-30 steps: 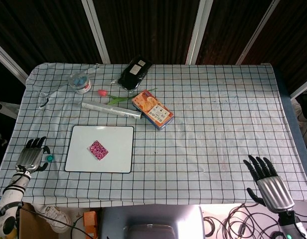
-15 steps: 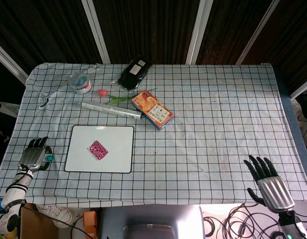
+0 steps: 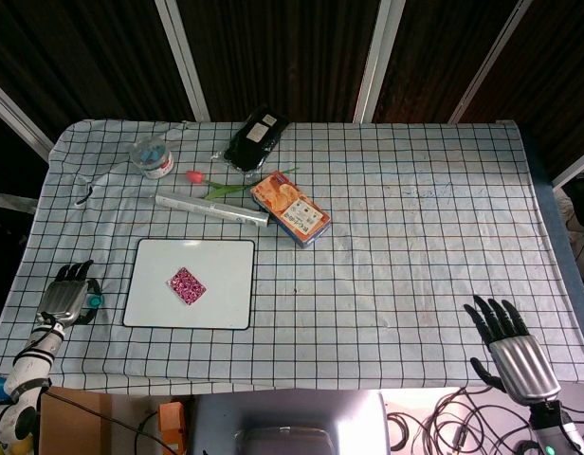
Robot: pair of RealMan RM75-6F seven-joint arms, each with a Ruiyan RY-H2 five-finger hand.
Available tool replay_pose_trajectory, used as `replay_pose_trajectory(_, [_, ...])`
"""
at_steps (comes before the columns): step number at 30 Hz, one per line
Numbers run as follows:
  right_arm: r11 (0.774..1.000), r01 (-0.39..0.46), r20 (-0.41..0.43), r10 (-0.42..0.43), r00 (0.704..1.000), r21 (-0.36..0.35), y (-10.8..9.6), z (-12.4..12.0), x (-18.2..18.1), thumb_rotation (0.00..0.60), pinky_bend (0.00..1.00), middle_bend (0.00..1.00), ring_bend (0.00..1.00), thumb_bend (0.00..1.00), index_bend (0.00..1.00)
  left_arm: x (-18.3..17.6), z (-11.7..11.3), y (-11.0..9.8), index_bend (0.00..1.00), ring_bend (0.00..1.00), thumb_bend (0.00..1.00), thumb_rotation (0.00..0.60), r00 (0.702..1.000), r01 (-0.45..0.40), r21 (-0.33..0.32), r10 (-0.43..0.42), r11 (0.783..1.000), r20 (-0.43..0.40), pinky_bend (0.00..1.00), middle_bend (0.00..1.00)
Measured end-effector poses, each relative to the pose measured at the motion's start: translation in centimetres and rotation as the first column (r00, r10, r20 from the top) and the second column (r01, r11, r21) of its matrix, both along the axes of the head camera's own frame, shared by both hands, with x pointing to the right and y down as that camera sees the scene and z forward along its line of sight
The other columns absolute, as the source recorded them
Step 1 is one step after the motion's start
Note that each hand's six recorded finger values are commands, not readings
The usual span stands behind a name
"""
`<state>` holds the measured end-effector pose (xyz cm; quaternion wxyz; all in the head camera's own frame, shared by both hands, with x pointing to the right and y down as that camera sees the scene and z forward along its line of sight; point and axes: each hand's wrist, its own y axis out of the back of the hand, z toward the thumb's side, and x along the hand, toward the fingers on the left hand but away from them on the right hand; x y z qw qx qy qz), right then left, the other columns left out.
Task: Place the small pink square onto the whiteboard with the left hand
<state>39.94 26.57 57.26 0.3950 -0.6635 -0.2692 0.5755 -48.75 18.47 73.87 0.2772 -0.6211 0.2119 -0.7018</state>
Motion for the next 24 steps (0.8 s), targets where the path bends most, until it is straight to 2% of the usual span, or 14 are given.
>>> replay_pose_trajectory(16, [1.000, -0.001, -0.003, 0.001, 1.000, -0.001, 0.00, 0.09, -0.03, 0.600, 0.05, 0.00, 0.00, 0.25, 0.00, -0.41, 0.32, -0.19, 0.52, 0.00, 0.33, 0.600, 1.000, 0.016, -0.001, -0.016, 1.000, -0.001, 0.02, 0.00])
replay_pose_trajectory(24, [1.000, -0.003, -0.002, 0.003, 1.000, 0.001, -0.01, 0.03, 0.01, 0.600, 0.05, 0.00, 0.00, 0.25, 0.00, -0.42, -0.49, -0.85, 0.53, 0.00, 0.33, 0.600, 1.000, 0.018, 0.026, -0.017, 1.000, -0.013, 0.02, 0.00])
